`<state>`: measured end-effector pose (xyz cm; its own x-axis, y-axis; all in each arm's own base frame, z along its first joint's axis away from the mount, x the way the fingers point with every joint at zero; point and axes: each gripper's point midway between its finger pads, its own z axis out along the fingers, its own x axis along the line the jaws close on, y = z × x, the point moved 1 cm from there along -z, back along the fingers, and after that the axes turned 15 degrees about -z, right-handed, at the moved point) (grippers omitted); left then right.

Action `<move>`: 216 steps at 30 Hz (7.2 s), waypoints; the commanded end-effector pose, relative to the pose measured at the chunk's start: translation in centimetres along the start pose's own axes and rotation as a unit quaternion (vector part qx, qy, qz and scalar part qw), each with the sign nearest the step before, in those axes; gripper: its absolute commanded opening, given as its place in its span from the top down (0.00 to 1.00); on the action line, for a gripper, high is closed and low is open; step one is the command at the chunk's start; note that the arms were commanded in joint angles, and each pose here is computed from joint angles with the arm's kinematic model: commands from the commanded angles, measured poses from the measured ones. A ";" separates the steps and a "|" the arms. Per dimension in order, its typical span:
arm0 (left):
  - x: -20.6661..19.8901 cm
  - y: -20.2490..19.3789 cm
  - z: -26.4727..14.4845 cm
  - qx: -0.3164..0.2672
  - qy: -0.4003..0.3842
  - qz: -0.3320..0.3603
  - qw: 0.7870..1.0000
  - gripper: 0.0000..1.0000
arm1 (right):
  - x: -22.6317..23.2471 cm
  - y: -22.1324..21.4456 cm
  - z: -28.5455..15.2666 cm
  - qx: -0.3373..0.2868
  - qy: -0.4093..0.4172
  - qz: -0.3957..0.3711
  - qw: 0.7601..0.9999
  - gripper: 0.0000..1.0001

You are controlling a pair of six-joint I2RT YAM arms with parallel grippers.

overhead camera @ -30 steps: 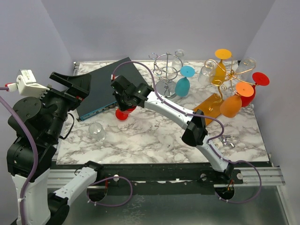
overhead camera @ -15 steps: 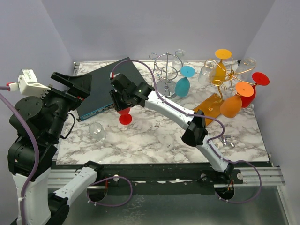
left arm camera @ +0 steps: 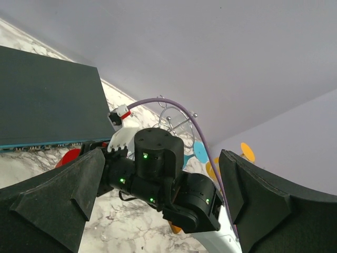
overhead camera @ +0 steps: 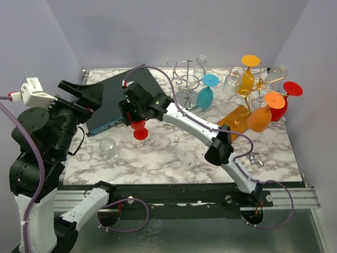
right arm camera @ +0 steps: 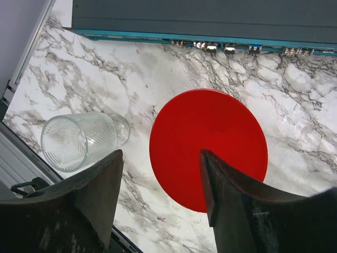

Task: Take the wine glass off the wine glass rack
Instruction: Place the wine glass at the center of the board, then adjust the wine rack at the center of the board.

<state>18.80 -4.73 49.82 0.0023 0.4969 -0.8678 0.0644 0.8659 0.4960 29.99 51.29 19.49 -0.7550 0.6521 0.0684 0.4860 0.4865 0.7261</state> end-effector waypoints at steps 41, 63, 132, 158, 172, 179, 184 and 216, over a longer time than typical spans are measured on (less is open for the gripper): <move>-4.8 -18.4 8.0 0.284 -0.077 -0.072 0.953 0.01 | -22.5 3.2 -45.6 -0.292 -0.357 0.169 0.871 0.00; -11.5 -36.0 6.8 0.435 -0.138 -0.086 0.886 0.07 | -22.3 -12.0 -51.7 -0.224 -0.452 0.293 0.812 0.00; -12.2 -45.3 16.1 0.418 -0.074 -0.208 0.881 0.86 | -32.7 -3.7 -50.4 -0.256 -0.443 0.260 0.819 0.00; -12.6 -43.9 22.6 0.449 -0.102 -0.204 0.864 1.00 | -29.9 -5.3 -49.7 -0.254 -0.403 0.252 0.842 0.01; -11.3 -43.2 25.7 0.458 -0.104 -0.205 0.859 1.00 | -28.9 -10.5 -49.1 -0.213 -0.436 0.293 0.824 0.00; -10.5 -43.0 26.2 0.460 -0.098 -0.199 0.860 1.00 | -28.9 -12.3 -46.1 -0.217 -0.413 0.330 0.821 0.07; -10.1 -43.2 26.2 0.465 -0.094 -0.196 0.858 0.98 | -29.3 -12.5 -45.4 -0.225 -0.409 0.349 0.812 0.14; -10.7 -41.7 26.1 0.458 -0.103 -0.191 0.862 0.48 | -31.5 -13.5 -43.4 -0.238 -0.427 0.382 0.784 0.48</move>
<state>42.17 -48.08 36.71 -0.0537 0.0844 -0.9950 0.8611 0.5084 -0.0034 27.61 -0.44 36.23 0.3255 0.9108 0.2542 0.3391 -0.3633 0.8678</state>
